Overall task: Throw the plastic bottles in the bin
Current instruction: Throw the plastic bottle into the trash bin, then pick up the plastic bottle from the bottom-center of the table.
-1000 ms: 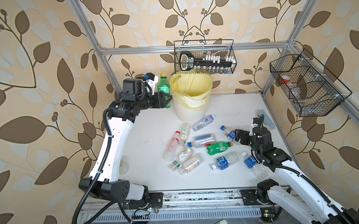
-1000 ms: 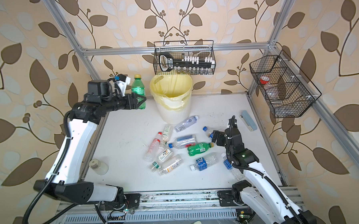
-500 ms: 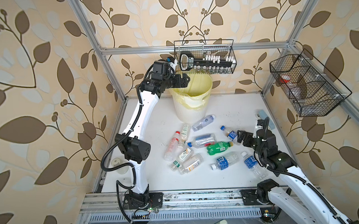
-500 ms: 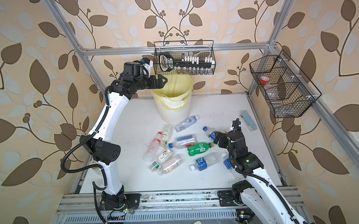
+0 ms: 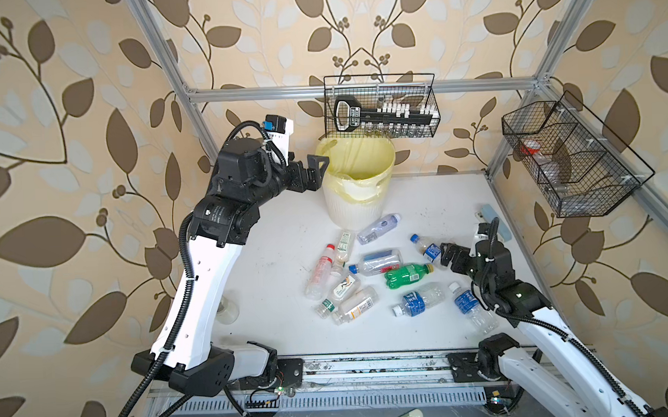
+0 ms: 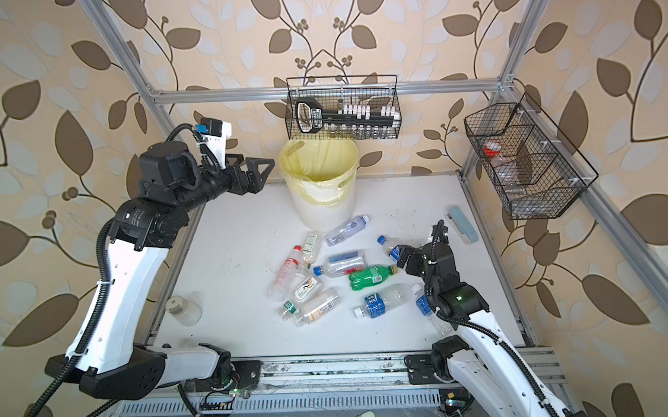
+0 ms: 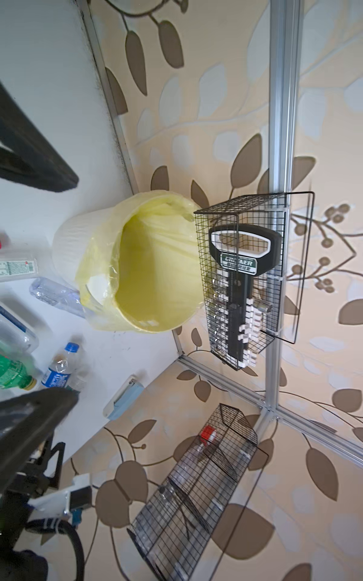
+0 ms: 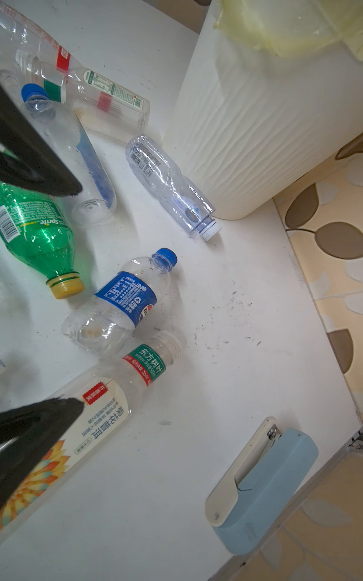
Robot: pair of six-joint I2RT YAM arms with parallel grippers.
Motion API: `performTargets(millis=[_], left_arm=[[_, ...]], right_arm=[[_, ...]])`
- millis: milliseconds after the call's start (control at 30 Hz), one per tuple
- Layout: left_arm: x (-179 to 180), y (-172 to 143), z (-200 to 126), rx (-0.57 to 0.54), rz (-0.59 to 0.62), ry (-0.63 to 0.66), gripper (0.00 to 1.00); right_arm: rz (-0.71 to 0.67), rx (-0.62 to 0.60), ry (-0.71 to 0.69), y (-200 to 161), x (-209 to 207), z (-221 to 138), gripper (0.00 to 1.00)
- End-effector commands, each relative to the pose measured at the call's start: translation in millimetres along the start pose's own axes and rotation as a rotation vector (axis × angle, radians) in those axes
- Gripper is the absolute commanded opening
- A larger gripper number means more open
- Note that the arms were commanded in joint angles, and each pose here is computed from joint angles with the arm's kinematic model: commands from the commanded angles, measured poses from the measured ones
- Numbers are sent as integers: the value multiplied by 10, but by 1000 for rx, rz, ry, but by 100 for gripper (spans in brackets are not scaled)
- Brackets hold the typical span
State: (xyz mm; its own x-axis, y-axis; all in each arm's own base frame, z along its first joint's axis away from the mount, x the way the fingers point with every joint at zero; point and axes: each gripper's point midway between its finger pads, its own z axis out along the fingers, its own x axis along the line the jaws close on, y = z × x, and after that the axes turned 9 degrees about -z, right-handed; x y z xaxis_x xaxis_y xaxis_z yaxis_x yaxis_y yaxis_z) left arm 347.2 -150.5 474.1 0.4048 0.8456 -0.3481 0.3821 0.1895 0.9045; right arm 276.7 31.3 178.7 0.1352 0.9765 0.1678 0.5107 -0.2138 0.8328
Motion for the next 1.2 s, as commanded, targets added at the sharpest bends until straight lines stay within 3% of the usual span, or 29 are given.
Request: performTargets(millis=[0,433,733,1167], left_arm=[[160,-261,51,59,72,49,99],[507,-1101,25,208,181,122,99],[766,-1600,79,295,276,167,99],[1076,-2225,150,355,240,176,99]], right_arm=[[65,15,-50,-38,-96,-20,100],[113,140,-106,-270,-205,-133,100],[235,202,-108,-404,-145,-216,100],[360,280,-97,-781,27,-257,100]])
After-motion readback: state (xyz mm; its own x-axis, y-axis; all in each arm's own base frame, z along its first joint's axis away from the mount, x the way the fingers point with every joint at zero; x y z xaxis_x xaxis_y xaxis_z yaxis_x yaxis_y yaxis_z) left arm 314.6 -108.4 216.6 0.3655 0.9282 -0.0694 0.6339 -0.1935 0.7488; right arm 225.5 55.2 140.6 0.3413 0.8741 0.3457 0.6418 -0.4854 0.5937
